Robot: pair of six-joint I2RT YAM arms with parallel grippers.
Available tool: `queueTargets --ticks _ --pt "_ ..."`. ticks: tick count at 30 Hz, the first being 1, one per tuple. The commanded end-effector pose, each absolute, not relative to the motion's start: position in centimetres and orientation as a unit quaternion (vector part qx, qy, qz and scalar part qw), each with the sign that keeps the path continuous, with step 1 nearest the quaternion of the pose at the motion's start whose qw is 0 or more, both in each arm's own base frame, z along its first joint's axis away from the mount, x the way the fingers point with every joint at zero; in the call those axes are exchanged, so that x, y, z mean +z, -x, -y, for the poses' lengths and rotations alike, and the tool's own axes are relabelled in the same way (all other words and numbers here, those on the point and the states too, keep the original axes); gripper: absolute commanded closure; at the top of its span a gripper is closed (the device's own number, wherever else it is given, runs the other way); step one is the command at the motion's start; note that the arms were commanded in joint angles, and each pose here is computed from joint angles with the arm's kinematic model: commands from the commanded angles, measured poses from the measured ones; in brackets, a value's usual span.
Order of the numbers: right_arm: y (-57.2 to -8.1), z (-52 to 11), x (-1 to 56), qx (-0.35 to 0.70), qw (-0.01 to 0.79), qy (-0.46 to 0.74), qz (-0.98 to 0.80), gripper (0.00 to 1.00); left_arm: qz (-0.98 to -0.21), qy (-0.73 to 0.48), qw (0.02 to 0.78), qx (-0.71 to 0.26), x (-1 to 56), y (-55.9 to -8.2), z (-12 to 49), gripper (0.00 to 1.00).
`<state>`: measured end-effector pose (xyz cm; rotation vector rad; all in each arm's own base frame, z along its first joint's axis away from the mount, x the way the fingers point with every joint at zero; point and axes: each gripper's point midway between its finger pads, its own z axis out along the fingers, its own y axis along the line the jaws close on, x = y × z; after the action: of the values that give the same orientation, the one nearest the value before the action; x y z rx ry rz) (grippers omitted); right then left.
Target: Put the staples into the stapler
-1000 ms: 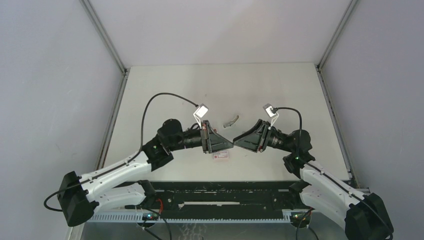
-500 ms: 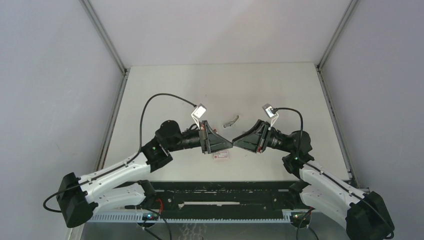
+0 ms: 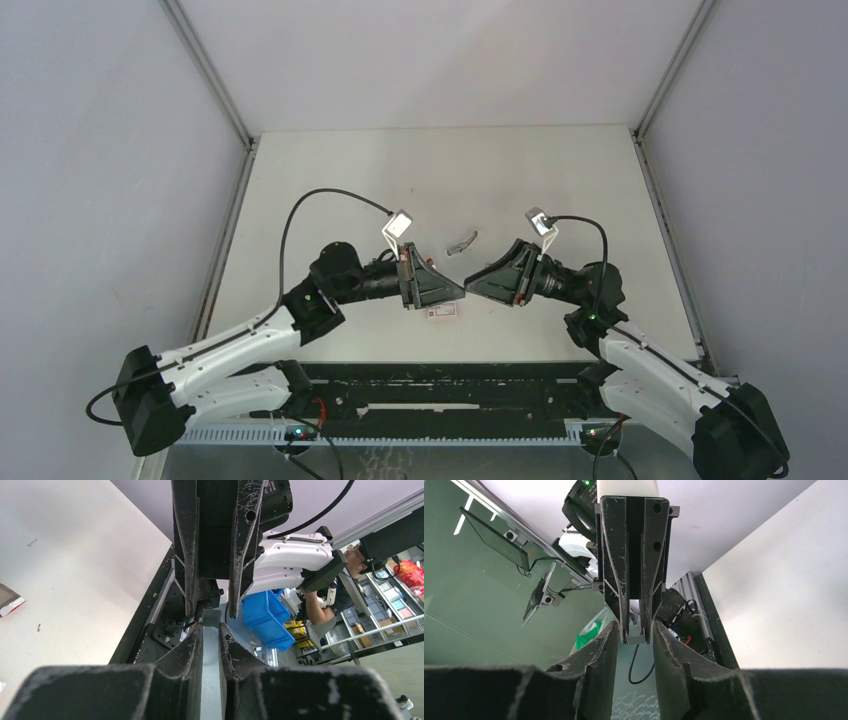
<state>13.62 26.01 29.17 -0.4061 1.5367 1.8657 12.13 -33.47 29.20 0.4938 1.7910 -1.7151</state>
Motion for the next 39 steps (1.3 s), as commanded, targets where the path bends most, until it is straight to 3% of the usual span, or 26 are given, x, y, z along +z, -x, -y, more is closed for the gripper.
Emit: queueTargets --ticks 1,8,20,23,26,30,33,39 --pt "-13.1 -26.0 31.4 0.726 0.36 0.173 -0.56 0.7 -0.652 -0.189 0.313 -0.664 30.7 -11.8 33.1 0.83" --pt "-13.0 -26.0 31.5 0.727 0.36 0.175 -0.558 0.8 -0.651 -0.187 0.313 -0.666 30.8 -11.8 33.1 0.83" --pt "-13.0 -26.0 31.5 0.727 0.362 0.176 -0.557 0.88 -0.648 -0.182 0.313 -0.67 30.9 -11.9 33.2 0.81" --pt "-13.1 -26.0 31.4 0.724 0.364 0.174 -0.559 0.89 -0.648 -0.18 0.315 -0.67 30.8 -12.0 33.2 0.71" --pt "-13.4 -25.7 31.0 0.716 0.368 0.176 -0.566 0.91 -0.645 -0.176 0.321 -0.671 30.7 -12.2 33.0 0.48" --pt "-15.0 -24.4 29.7 0.683 0.391 0.161 -0.596 0.91 -0.654 -0.153 0.351 -0.652 29.9 -14.0 31.7 0.33" --pt "-16.9 -23.2 27.1 0.626 0.408 0.145 -0.649 0.91 -0.68 -0.13 0.383 -0.611 28.4 -16.5 30.2 0.29" --pt "-20.4 -20.6 22.0 0.489 0.434 0.118 -0.747 0.9 -0.768 -0.158 0.44 -0.437 25.0 -23.2 29.4 0.28"
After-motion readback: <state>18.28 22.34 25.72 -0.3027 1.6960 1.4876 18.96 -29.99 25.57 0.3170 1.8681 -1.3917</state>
